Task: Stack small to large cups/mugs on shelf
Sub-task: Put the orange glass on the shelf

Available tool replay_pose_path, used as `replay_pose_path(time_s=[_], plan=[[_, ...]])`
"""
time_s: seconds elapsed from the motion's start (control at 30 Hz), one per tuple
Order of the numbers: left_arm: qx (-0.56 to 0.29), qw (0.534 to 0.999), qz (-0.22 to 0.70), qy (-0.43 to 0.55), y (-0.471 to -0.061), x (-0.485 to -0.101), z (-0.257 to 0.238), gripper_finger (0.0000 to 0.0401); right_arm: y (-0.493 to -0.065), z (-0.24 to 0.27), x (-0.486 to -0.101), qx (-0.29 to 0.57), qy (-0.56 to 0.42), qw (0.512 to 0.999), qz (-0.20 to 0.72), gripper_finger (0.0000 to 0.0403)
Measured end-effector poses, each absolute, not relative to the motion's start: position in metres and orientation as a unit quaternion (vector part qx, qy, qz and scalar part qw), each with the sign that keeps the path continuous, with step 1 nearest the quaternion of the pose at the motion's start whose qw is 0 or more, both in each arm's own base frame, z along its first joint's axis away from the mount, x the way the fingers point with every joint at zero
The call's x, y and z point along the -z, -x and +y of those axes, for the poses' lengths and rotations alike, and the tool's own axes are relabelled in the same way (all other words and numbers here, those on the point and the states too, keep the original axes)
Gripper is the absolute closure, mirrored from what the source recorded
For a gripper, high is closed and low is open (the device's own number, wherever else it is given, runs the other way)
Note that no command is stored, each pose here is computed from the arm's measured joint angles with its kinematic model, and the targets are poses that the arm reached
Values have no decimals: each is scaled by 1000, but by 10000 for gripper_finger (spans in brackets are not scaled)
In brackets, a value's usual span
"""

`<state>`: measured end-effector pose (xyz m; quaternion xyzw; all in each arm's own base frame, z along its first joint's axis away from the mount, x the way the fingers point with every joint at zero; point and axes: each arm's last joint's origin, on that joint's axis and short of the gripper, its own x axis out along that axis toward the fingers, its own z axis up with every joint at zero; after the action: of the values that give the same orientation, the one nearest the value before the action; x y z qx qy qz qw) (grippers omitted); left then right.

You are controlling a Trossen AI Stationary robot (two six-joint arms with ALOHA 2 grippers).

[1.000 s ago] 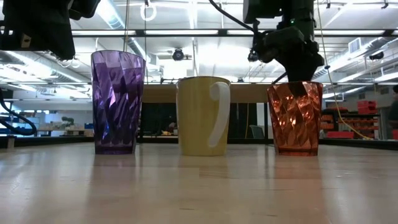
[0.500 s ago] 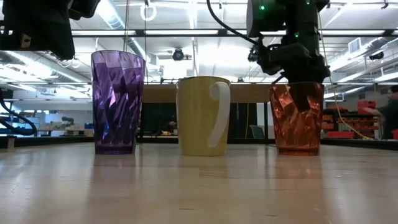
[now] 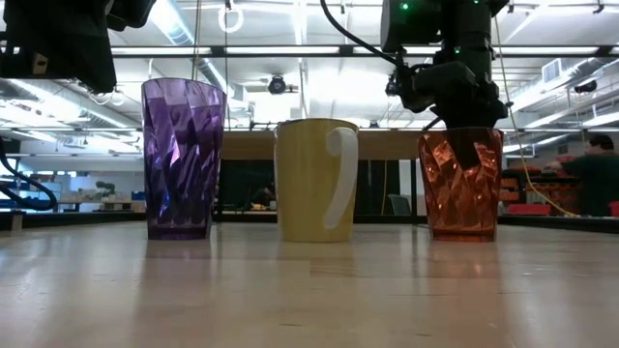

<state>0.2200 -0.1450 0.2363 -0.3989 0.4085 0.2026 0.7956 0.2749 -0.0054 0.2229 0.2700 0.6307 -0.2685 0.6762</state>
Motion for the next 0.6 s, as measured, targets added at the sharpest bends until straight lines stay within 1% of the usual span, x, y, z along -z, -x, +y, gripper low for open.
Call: replay_pose_path(time_s=[0.2, 0.37, 0.47, 0.6], plan=[[-203, 795, 408, 400, -220, -236, -145, 380, -275, -5, -223, 269, -270, 676, 631, 317], [-203, 795, 408, 400, -220, -236, -145, 377, -275, -5, -223, 269, -270, 676, 631, 323], [-203, 795, 408, 400, -220, -236, -145, 377, -274, -5, -224, 267, -268, 677, 632, 344], [-203, 795, 408, 400, -220, -236, -145, 384, -272, -5, -228, 259, -273, 679, 630, 388]])
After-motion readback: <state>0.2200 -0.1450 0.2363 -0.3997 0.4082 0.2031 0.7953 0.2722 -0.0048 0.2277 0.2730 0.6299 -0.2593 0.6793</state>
